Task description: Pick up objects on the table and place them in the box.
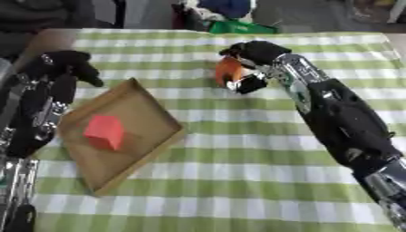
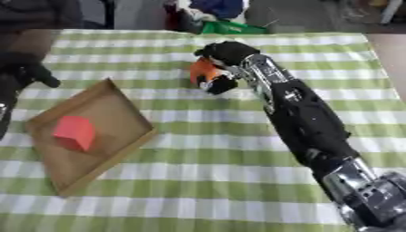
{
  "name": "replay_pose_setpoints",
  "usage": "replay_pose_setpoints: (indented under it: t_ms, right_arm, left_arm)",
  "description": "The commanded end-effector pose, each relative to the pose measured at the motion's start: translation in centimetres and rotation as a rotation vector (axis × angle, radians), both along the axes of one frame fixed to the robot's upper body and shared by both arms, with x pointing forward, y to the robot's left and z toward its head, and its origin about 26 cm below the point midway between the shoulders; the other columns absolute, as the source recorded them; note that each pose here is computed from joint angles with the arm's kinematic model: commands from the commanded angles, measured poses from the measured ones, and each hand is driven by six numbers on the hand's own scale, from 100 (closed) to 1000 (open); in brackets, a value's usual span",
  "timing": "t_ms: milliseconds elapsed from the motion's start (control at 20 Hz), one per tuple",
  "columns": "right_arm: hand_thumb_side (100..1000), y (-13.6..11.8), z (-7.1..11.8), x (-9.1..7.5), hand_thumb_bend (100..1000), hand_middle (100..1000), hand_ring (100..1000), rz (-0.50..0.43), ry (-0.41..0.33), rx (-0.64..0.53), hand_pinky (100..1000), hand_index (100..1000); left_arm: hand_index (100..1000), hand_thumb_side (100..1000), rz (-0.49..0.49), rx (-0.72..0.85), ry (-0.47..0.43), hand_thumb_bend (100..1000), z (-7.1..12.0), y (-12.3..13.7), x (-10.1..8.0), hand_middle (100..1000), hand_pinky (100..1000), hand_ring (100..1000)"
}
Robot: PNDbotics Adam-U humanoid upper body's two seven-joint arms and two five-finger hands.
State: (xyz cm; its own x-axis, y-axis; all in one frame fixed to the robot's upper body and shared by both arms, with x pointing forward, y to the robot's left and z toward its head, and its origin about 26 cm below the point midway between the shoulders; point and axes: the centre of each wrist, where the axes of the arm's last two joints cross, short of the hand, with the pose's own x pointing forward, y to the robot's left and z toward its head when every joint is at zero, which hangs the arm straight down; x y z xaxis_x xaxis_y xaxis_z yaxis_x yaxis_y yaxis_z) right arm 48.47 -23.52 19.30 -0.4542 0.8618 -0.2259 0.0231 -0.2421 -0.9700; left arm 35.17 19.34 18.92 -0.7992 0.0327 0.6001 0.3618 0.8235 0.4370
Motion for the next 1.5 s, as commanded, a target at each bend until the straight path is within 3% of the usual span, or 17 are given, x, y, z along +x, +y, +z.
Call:
replay_pose_setpoints:
  t_ms: [50,400,500,600,700,850,1250,1500]
  right_arm:
    - [661,-0.4,0.7,0.2,100,834,815,-0.012,-0.018,-0.002,813,1000]
    - [646,-0.3,0.1,0.2,100,775,802,-0.005,0.002,0.007,801,1000]
    - [599,-0.3,0.1,0.2,100,704,791,-0.004,-0.004,0.013,791,999]
    - [458,-0.2,0.2,0.2,100,545,765,-0.001,-0.018,0.021,771,990]
    - [398,-0.1,0.4,0.2,100,494,753,0.005,-0.043,0.034,763,986]
    - [235,0.2,1.1,0.0,100,400,724,0.027,-0.092,0.061,744,973]
    - [142,2.7,4.3,-1.4,100,347,705,0.182,-0.193,0.154,746,971]
    - [137,5.9,6.1,-2.8,100,347,712,0.348,-0.143,0.186,759,974]
  left_arm:
    - [765,620,0.007,0.01,-0.029,190,0.8,0.5,0.0,565,641,571]
    - [765,623,0.006,0.009,-0.03,189,0.8,0.5,0.0,566,641,571]
    - [765,623,0.006,0.009,-0.03,188,0.8,0.5,0.0,566,641,571]
    - [765,623,0.006,0.008,-0.03,187,0.8,0.5,0.0,566,641,571]
    - [765,623,0.006,0.008,-0.029,187,0.8,0.5,-0.1,566,641,571]
    - [765,621,0.007,0.007,-0.028,187,0.8,0.5,-0.1,567,641,571]
    - [765,618,0.008,0.008,-0.023,186,0.6,0.5,-0.1,568,642,571]
    - [765,611,-0.001,0.002,-0.023,184,0.6,0.4,-0.2,568,642,572]
